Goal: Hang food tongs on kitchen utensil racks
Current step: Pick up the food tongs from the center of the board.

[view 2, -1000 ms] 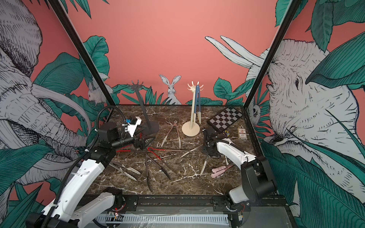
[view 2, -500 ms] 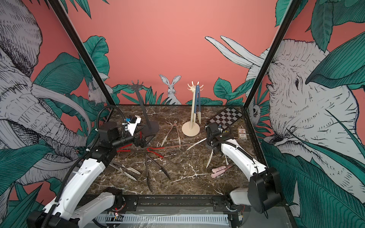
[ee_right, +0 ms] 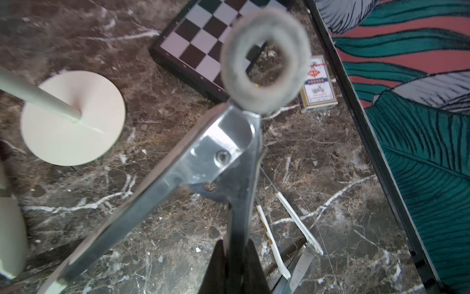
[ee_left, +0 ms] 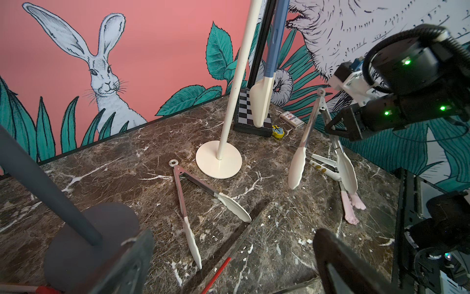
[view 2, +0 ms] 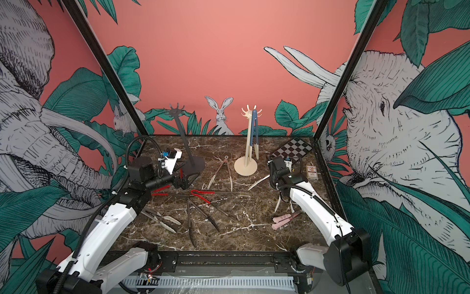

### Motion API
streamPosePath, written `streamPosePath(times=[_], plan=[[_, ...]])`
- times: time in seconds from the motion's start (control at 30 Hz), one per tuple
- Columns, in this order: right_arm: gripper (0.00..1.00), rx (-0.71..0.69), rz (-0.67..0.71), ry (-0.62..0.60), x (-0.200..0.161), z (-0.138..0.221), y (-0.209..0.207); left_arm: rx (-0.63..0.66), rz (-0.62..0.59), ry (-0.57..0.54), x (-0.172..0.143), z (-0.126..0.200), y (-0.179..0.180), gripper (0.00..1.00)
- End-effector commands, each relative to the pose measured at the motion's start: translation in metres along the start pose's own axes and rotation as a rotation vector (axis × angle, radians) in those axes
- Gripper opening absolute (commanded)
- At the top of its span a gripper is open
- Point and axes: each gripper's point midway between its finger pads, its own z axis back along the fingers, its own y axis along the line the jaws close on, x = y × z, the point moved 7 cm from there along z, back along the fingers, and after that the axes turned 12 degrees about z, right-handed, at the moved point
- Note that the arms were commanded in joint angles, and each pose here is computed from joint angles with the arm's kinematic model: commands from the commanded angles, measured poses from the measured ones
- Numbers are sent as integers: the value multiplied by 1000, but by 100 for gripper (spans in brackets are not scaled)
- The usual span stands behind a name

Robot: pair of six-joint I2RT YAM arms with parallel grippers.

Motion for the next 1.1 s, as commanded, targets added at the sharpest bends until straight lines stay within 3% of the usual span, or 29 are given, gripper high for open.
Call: streamPosePath(times=[0.0,0.13,0.4,0.73,1.07], plan=[[4,38,-16,-171,18,18,-3,-8,-15,-24,4,0,-2,100],[3,84,24,-317,29,38,0,-5,-14,-24,3,-1,-1,100],[0,133,122,-487,44,65,12,2,-8,-28,2,-3,1,99],[0,154,256,-655,61,97,38,15,-5,-31,1,-3,3,99],[0,329,293,-738,87,122,65,24,1,-34,-2,-2,4,99]])
